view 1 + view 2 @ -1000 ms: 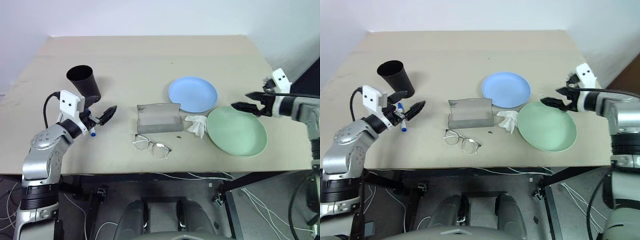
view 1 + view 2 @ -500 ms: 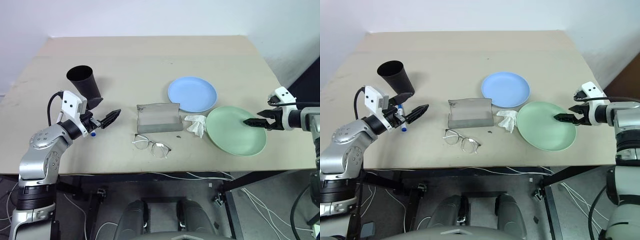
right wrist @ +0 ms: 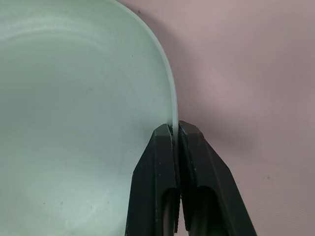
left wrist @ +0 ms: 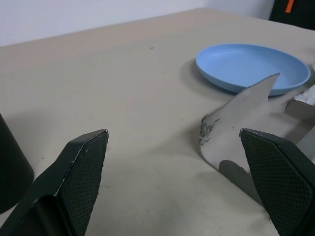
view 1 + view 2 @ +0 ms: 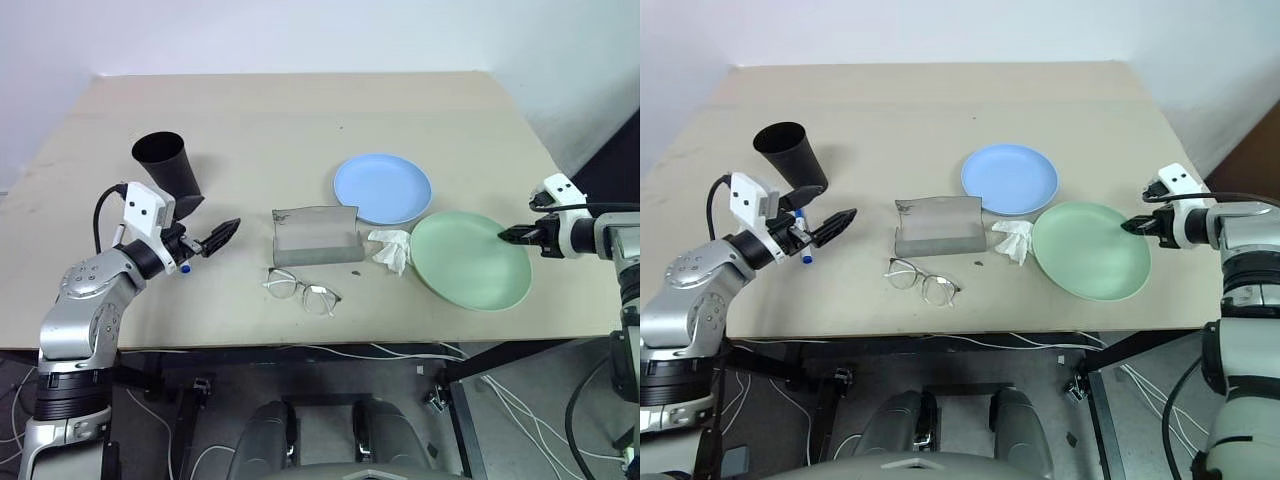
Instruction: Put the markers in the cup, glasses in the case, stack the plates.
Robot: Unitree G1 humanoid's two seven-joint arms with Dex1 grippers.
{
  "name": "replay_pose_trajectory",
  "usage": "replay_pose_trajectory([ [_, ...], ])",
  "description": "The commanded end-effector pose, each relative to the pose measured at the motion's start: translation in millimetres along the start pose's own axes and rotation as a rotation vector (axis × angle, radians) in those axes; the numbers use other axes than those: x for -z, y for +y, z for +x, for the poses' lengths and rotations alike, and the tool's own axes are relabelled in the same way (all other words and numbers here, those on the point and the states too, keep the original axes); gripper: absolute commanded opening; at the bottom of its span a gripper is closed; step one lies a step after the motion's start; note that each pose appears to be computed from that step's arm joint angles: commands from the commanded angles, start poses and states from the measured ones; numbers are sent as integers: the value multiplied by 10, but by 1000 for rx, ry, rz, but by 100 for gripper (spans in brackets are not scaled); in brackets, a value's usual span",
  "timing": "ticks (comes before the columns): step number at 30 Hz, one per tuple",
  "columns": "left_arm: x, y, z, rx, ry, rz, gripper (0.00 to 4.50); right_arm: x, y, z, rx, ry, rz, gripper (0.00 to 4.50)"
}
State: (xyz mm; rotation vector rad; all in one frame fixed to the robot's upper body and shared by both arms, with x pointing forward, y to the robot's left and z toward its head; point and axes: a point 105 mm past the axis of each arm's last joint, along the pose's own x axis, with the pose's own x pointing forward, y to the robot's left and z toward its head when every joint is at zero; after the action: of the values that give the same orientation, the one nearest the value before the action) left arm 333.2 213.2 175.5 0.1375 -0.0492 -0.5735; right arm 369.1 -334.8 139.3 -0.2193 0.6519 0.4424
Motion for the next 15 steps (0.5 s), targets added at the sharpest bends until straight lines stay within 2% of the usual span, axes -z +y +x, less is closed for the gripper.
replay_pose_trajectory([
  [1,-134,-2,20,1,-42,47,450,-77,-18,-125,-14,9,-35,1],
  [3,-145,6,25,0,-48,44,450,-181,-17,-219,-29,-16,-50,1],
  [9,-159,20,27,-5,-56,45,450,-708,154,-599,-184,-202,-54,1],
  [13,-163,28,25,-11,-62,45,450,-937,234,-636,-238,-293,-36,1],
  [15,-165,30,20,-14,-64,44,450,-1140,241,-632,-234,-381,3,1],
])
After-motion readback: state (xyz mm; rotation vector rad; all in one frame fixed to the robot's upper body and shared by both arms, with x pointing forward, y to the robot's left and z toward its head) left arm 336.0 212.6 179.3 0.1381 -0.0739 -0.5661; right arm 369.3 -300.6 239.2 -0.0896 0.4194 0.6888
